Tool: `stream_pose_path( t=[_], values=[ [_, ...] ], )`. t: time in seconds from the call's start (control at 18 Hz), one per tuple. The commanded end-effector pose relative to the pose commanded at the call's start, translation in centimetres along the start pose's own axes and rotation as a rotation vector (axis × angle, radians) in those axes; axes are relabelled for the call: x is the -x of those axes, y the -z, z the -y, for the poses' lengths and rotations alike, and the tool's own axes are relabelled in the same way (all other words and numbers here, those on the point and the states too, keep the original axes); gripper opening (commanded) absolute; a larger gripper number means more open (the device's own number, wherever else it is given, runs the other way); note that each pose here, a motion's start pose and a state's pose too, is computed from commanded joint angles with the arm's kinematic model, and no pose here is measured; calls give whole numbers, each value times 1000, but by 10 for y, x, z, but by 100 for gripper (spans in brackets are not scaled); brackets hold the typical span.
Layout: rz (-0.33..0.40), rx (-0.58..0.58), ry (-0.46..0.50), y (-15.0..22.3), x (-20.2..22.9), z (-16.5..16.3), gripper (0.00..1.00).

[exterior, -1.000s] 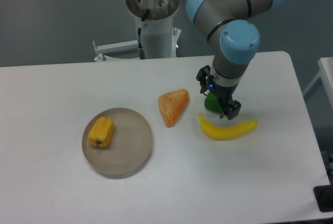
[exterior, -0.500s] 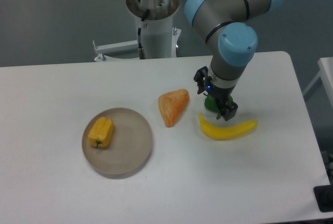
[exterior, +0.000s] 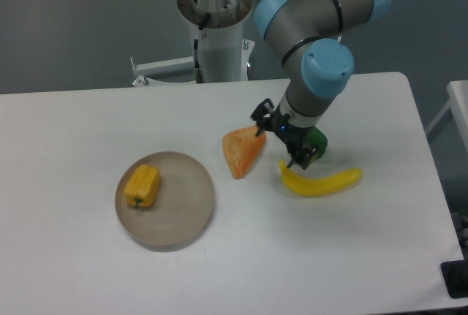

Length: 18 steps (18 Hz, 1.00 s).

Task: Pick up the yellow pepper from the plate
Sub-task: 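Move the open gripper over the yellow pepper on the plate and lower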

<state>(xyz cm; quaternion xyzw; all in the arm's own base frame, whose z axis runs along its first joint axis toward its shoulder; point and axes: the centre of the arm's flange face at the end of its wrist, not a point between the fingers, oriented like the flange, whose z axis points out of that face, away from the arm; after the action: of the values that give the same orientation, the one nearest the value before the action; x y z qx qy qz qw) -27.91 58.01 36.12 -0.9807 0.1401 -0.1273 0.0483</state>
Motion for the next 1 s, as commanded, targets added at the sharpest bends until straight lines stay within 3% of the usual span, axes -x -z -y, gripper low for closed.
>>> stream_pose_path(
  t=[0.44, 1.0],
  values=[
    [-38, 61, 163, -39, -92, 37, 100],
    [34, -5, 315, -111, -138, 67, 100]
  ],
)
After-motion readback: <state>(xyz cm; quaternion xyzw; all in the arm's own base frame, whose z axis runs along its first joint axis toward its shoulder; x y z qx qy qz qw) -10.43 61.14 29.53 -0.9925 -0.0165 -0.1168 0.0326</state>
